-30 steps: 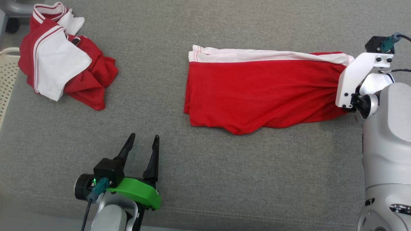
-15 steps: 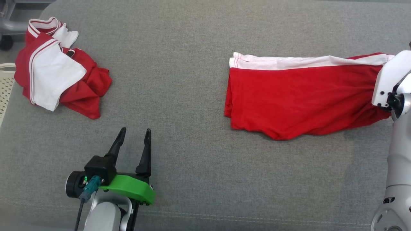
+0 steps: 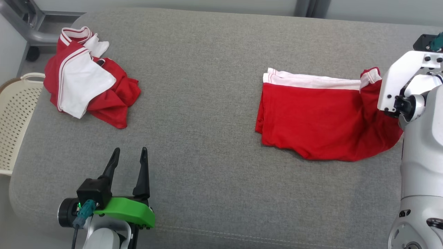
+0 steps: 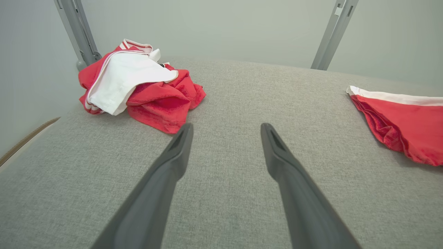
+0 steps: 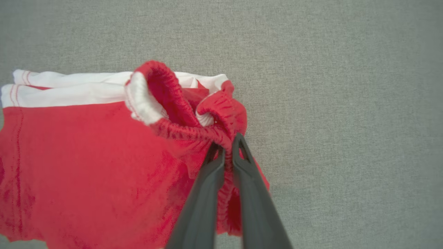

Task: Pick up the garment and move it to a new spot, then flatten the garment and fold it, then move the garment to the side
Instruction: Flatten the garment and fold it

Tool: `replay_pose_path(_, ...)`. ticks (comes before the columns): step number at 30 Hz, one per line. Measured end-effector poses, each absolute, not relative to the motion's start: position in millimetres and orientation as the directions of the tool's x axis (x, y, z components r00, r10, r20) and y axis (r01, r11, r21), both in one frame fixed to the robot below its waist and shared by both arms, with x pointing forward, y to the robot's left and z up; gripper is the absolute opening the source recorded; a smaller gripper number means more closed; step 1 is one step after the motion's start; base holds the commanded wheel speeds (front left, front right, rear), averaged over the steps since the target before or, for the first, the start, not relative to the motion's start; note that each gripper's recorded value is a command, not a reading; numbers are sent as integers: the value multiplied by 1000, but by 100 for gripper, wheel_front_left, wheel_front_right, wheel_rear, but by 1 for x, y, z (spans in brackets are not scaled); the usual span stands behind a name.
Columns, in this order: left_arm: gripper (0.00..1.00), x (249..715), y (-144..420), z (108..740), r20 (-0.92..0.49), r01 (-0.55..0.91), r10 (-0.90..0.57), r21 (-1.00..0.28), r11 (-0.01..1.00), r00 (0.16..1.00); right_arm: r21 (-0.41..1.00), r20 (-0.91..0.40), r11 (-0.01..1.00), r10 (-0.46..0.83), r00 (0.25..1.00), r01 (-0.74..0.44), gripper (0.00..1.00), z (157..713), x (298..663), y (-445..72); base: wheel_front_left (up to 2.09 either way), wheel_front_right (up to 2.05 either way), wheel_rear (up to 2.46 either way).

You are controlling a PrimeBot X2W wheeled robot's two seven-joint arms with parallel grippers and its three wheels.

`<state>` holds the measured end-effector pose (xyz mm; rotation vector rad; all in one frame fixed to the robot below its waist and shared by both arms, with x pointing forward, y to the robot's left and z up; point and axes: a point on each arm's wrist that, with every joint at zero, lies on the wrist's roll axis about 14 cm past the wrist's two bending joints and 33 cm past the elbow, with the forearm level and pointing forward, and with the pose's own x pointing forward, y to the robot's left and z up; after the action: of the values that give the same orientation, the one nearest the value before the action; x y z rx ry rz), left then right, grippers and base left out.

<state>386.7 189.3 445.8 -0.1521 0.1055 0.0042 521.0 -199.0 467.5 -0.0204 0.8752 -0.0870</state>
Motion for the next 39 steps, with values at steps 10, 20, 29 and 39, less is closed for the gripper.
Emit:
replay_pose_path(10, 100, 365, 203, 443, -123, -57, 38, -156, 986, 992, 116, -759, 984, 174, 628, -133, 0, 472, 538, -108, 0, 0, 0)
replay_pose_path(20, 100, 346, 216, 435, -155, -113, 88, -162, 980, 984, 163, -786, 948, 293, 545, -273, 0, 450, 536, -45, 0, 0, 0)
replay_pose_path(29, 100, 339, 224, 432, -168, -144, 116, -162, 976, 979, 174, -791, 931, 325, 518, -319, 0, 438, 536, -20, 0, 0, 0)
replay_pose_path(39, 100, 341, 219, 429, -177, -136, 105, -171, 976, 979, 219, -755, 904, 396, 522, -368, 100, 448, 539, 3, 0, 0, 0)
